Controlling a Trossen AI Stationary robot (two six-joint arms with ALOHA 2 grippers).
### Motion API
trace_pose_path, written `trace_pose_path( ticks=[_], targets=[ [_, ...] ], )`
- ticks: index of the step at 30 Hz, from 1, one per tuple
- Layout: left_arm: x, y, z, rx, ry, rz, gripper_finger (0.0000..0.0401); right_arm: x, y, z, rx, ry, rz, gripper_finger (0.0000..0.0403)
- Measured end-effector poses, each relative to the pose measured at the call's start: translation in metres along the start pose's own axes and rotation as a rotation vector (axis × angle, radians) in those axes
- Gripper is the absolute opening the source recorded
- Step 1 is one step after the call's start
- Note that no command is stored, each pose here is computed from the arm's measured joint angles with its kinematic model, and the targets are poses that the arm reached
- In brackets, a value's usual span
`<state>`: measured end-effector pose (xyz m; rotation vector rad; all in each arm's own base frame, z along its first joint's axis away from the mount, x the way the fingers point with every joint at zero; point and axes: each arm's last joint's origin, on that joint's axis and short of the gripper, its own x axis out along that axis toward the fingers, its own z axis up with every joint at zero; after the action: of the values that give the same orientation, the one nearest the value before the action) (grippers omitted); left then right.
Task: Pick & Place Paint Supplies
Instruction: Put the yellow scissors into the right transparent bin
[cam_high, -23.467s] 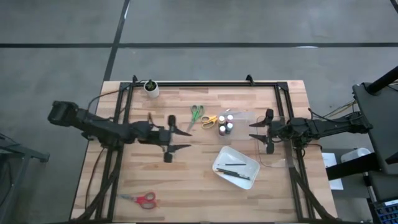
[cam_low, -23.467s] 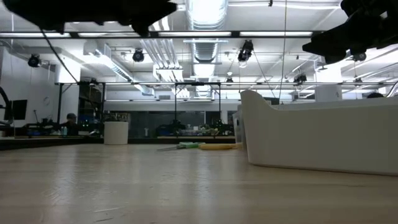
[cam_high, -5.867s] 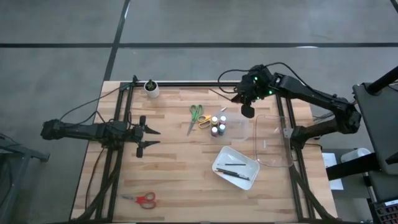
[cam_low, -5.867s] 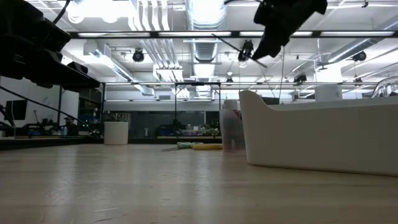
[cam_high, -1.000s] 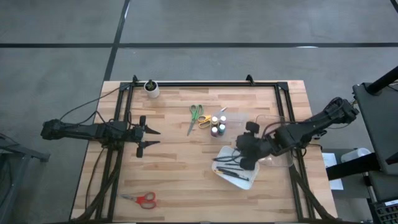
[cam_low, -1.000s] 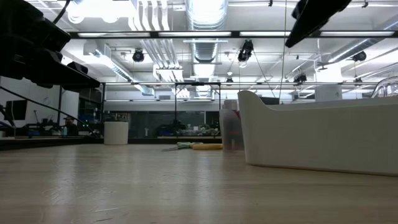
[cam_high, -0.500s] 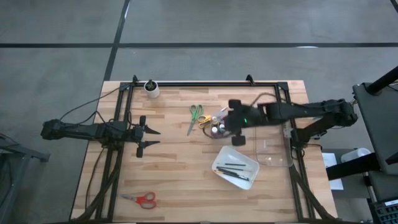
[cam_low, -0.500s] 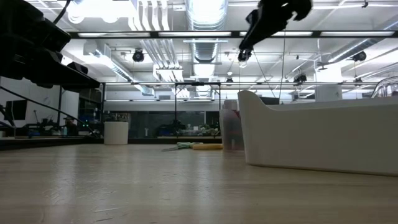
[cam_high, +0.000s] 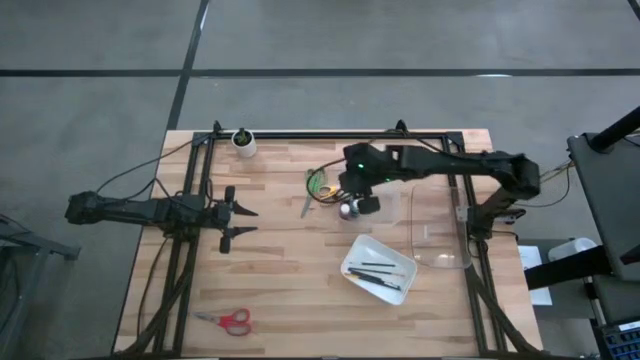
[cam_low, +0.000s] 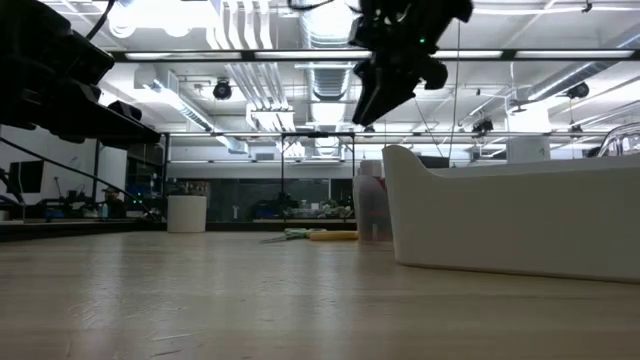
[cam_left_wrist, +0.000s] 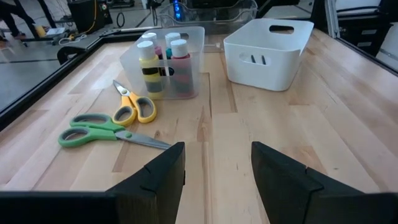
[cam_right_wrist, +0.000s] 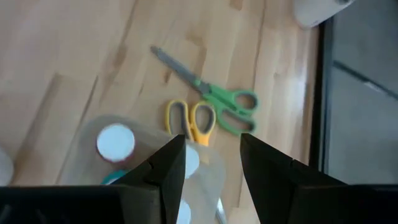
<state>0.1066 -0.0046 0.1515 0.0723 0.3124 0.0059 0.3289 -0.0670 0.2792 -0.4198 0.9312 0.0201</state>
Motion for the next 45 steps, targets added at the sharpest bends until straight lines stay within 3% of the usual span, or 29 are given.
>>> trace_pose_path(
  ticks=[9, 22, 34, 45],
  targets=[
    [0.0, 0.0, 0.0, 0.0, -0.002, 0.001, 0.0187, 0.027, -0.026, 0.025, -0.006, 0.204, 0.125, 0.0151],
    [0.0, 0.0, 0.0, 0.0, -0.002, 0.0, 0.0187, 0.072, -0.045, 0.056, -0.001, 0.256, 0.162, 0.0151],
    [0.0, 0.0, 0.0, 0.0, 0.0, 0.0, 0.0187, 0.133, -0.045, 0.046, 0.023, 0.441, 0.263, 0.0151],
    [0.0, 0.0, 0.0, 0.0, 0.0, 0.0, 0.0187, 0.144, -0.041, 0.042, 0.053, 0.461, 0.266, 0.0151]
  ],
)
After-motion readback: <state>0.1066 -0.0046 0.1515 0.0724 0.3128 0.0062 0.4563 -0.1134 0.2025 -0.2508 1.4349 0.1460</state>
